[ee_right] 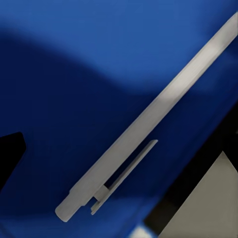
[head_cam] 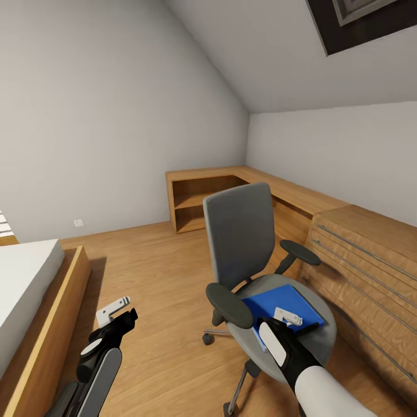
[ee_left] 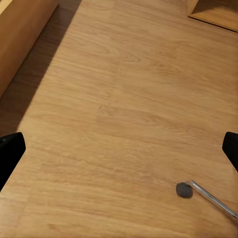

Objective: In the bedroom, organize the workspace by keeping the computer under the desk, ensuring the monitor is on the desk, placing the keyboard on the desk next to the monitor, placing the mouse on the desk next to the keyboard, moving the folder from the swivel chair onto the desk next to the mouse, stacking the notebook on top of the folder with the pen on top of the notebook, and positioning the swivel chair next to the desk.

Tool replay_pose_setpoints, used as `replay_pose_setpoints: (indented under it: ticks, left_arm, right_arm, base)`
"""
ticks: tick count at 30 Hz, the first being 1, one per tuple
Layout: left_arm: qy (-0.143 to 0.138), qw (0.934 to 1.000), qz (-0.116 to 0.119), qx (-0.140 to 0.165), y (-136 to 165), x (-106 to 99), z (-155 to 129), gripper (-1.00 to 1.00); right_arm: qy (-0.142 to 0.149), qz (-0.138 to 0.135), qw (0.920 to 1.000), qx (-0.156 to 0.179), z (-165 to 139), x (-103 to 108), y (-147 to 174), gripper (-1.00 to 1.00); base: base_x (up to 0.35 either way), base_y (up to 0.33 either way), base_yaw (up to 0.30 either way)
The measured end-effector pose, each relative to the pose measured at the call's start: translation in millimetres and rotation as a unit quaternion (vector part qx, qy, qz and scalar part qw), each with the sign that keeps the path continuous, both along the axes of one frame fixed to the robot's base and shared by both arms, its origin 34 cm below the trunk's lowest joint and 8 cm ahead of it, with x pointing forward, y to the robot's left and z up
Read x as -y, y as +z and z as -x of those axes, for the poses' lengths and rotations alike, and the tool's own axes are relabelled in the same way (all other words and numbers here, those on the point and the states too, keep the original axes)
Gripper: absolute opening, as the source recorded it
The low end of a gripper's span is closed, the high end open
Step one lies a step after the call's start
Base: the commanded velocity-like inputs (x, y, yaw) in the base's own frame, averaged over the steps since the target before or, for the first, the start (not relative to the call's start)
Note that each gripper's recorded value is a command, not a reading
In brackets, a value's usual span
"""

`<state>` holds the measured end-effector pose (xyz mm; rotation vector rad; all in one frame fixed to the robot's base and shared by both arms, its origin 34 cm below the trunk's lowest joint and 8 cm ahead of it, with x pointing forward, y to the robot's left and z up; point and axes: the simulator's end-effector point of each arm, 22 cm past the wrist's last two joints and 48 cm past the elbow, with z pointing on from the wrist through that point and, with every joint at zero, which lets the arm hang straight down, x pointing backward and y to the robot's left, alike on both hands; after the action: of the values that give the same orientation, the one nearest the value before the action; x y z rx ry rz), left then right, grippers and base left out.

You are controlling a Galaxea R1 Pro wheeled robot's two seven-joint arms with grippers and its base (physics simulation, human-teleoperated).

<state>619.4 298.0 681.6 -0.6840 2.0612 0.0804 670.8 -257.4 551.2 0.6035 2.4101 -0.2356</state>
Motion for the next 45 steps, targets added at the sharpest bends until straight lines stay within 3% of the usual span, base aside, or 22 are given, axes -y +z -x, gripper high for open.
replay_pose_setpoints:
  ticks: [45]
  left_arm:
    - [0.000, 1.0000, -0.001, 0.000, 0.0, -0.2, 0.0, 1.00]
  right_arm:
    - [0.022, 0.015, 0.9997, -0.001, -1.2, -6.0, 1.3, 1.00]
  base:
    - [0.000, 0.000, 0.000]
